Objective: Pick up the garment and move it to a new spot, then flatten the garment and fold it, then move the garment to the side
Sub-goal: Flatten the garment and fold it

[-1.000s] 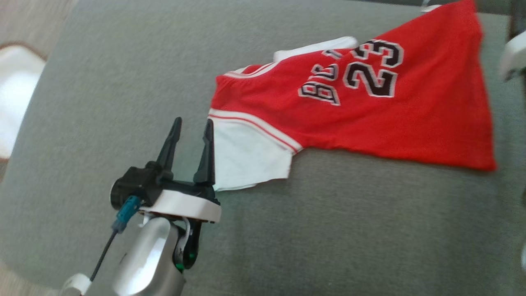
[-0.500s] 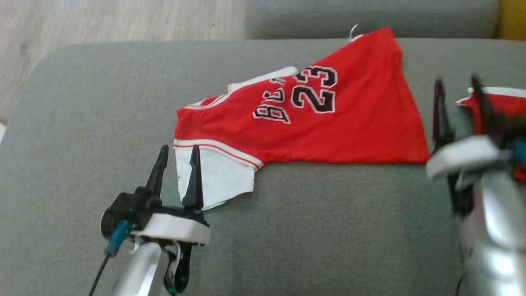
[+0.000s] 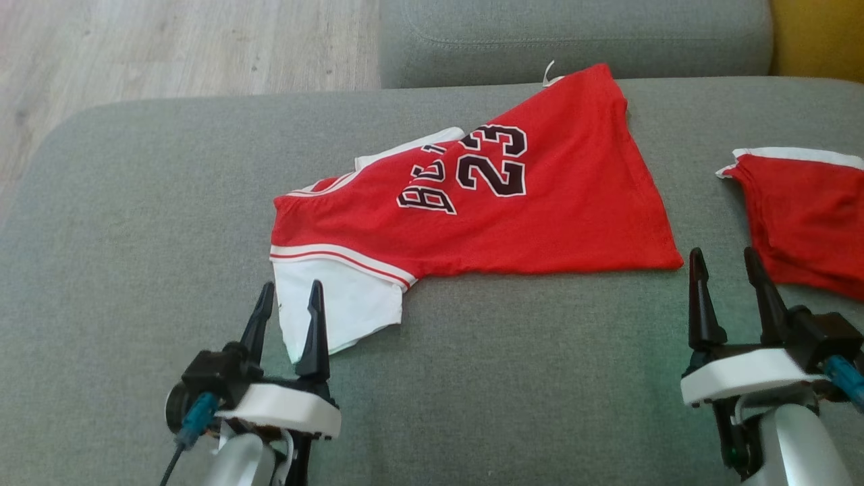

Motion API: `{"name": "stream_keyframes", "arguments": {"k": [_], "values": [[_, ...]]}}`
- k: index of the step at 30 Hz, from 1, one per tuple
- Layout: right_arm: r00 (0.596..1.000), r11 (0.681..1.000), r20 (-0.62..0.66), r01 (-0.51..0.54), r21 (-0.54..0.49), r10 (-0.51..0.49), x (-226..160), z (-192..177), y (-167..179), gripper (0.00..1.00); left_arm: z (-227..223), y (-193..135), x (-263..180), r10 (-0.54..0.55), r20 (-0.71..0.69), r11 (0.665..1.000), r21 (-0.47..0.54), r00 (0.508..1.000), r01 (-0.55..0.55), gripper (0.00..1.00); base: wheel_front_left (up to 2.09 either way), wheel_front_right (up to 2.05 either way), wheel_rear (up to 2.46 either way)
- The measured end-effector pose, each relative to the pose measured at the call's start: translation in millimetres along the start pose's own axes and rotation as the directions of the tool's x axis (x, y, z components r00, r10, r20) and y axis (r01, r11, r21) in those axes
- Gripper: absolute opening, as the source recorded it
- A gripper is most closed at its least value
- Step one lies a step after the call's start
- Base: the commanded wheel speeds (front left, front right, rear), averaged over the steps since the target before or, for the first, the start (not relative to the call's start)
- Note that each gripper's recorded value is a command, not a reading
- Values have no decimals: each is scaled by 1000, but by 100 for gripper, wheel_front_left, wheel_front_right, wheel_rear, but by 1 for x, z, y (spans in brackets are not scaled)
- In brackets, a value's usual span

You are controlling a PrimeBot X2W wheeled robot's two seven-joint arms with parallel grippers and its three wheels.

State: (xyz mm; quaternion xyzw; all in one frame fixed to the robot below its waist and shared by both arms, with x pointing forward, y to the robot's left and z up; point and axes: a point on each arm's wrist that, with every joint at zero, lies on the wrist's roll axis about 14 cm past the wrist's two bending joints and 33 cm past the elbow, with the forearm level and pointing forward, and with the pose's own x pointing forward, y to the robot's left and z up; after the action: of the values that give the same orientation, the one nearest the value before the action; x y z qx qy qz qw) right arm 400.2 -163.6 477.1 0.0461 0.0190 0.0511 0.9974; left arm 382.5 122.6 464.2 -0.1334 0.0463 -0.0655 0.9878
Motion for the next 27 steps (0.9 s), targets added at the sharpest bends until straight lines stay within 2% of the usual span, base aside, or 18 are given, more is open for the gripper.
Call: {"name": "stream_keyframes", "arguments": {"k": [6, 12, 16, 21, 22, 23, 24, 25, 27], "values": [[1000, 1000, 1, -3, -3, 3, 5, 3, 0, 100, -35, 17, 0, 73, -145, 997, 25, 987, -70, 100, 0, 0, 0], [1000, 1000, -15, 10, -3, -10, 7, -2, -5, 100, -77, 44, -3, 179, -334, 983, 95, 925, -156, 100, 0, 0, 0], [999, 1000, -30, 21, -3, -21, 7, -8, -9, 100, -94, 47, -3, 183, -411, 983, 108, 893, -152, 100, 0, 0, 0], [999, 1000, -28, 30, -3, -30, 10, -8, -12, 100, -99, 43, 6, 154, -446, 987, 112, 882, -115, 100, 0, 0, 0], [999, 1000, -27, 31, -4, -31, 10, -7, -13, 100, -99, 42, 7, 147, -449, 988, 109, 881, -109, 84, 0, 0, 0], [999, 999, -27, 32, -4, -32, 10, -7, -13, 100, -98, 41, 8, 144, -447, 988, 109, 883, -106, 40, 0, 0, 0], [999, 999, -27, 32, -4, -32, 10, -7, -13, 100, -98, 41, 8, 144, -447, 988, 109, 883, -106, 4, 0, 0, 0], [999, 999, -27, 32, -4, -32, 10, -7, -13, 100, -97, 41, 10, 141, -442, 989, 108, 886, -104, 0, 0, 0, 0], [999, 999, -29, 33, -3, -33, 10, -8, -13, 100, -94, 39, 11, 132, -429, 990, 95, 894, -101, 0, 0, 0, 0]]}}
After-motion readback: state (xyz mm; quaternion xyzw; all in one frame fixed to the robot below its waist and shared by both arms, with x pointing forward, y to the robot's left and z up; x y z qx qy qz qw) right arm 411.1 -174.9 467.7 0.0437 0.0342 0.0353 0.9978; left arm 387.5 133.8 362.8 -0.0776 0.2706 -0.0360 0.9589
